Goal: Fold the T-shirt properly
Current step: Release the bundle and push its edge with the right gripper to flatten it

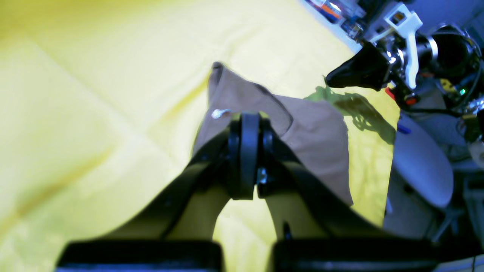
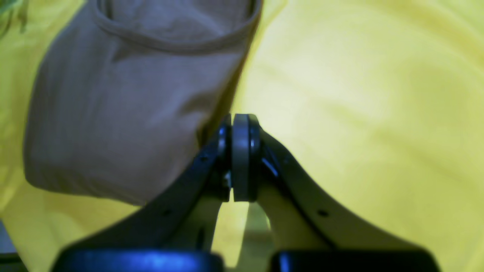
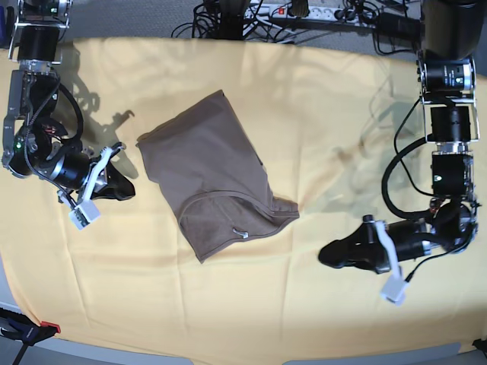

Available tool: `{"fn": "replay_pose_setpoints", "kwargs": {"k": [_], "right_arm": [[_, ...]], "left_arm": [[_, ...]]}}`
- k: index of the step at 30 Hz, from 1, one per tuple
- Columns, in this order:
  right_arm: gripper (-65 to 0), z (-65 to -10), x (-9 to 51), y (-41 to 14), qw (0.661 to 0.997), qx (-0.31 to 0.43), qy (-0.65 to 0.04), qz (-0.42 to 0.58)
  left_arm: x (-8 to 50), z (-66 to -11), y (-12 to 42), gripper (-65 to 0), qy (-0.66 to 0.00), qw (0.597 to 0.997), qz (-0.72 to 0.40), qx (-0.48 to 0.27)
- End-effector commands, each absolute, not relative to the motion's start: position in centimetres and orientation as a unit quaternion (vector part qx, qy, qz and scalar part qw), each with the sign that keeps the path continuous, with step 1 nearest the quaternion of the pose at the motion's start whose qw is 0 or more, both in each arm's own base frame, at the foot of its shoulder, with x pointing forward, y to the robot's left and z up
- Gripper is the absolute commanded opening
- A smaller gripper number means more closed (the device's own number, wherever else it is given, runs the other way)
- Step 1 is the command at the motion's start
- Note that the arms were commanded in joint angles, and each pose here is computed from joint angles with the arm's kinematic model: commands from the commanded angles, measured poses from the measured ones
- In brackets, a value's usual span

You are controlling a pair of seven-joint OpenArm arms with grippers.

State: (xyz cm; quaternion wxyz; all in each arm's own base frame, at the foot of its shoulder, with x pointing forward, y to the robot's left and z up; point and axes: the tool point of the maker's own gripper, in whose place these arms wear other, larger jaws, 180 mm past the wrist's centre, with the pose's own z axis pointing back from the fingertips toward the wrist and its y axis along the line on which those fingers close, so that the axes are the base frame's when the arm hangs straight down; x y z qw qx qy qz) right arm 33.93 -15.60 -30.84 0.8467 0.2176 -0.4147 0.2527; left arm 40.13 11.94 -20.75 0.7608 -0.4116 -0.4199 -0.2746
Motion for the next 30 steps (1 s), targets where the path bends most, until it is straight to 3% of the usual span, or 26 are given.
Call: {"fn": "replay_pose_setpoints", "kwargs": {"k": [1,13,24,30], "right_arm": [[-65.0,-29.7,35.0,-16.0,0.838,0.218,-0.433,0.250],[-65.0,-36.7,33.9,-15.7,0.882,0.260,-0.338,0.202],[-65.0,-37.1,29.1,-11.5,0.866,0.378,-0.251,0.212],[-65.0,-37.5,25.9,-11.0,0.862,0.401,-0.221,0.217]], "left_arm": [[40.4,-19.0,12.9,-65.0,-0.443,0.749,-0.272,-0.410],[37.5,-21.3,21.1,-65.0,-0.443,0.790,-0.197,-0.374],[36.7,-22.3,22.2,-65.0,-0.428,0.805,-0.194,-0.362],[36.4,-23.0,21.3,-65.0,-0.414,0.807,-0.203,-0.369]]}}
